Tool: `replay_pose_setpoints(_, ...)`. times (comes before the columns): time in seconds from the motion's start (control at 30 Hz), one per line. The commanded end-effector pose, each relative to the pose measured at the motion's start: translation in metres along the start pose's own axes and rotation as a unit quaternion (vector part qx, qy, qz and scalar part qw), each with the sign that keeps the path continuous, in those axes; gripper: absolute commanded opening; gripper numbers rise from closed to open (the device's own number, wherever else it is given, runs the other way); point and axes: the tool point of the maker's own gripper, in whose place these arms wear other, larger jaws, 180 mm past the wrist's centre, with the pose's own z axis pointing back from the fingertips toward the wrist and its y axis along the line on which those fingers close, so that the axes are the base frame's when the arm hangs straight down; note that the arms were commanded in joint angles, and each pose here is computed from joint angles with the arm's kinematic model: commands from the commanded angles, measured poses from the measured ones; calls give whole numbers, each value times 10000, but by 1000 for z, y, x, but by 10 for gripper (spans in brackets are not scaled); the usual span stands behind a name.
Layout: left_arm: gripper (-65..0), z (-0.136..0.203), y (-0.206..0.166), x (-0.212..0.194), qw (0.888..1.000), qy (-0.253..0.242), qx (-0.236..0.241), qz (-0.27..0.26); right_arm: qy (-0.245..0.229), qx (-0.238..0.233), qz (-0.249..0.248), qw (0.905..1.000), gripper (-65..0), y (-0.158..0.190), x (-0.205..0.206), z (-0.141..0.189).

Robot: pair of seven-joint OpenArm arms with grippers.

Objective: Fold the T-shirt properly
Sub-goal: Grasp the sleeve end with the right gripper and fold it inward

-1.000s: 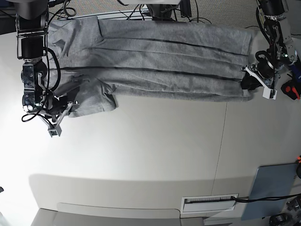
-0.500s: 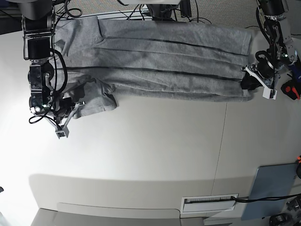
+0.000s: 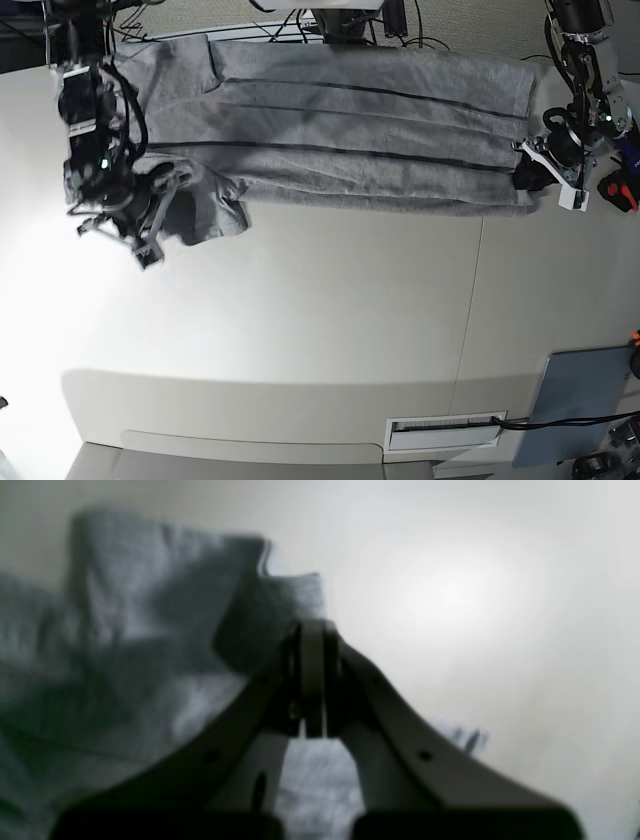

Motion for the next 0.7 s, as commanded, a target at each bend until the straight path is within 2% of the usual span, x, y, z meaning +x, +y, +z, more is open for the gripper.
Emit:
replay_pose_setpoints(0.0,-488,4,6,9,9999,-57,61,-116,-212,-128,149,9996,-650,-2,7,11)
replay_pose_setpoints(0.17,-488,4,6,9,9999,-54,61,-118,-199,-129,568,9981,-650,29,-17,43)
replay_pose_setpoints(0.4,-488,4,6,9,9999,-57,60,-117,-173,140,748,9969,-650,68,-41,82)
replay_pose_setpoints(0.67,-488,4,6,9,9999,-62,58,-116,98,426,768,9961,-650,88,-66,94)
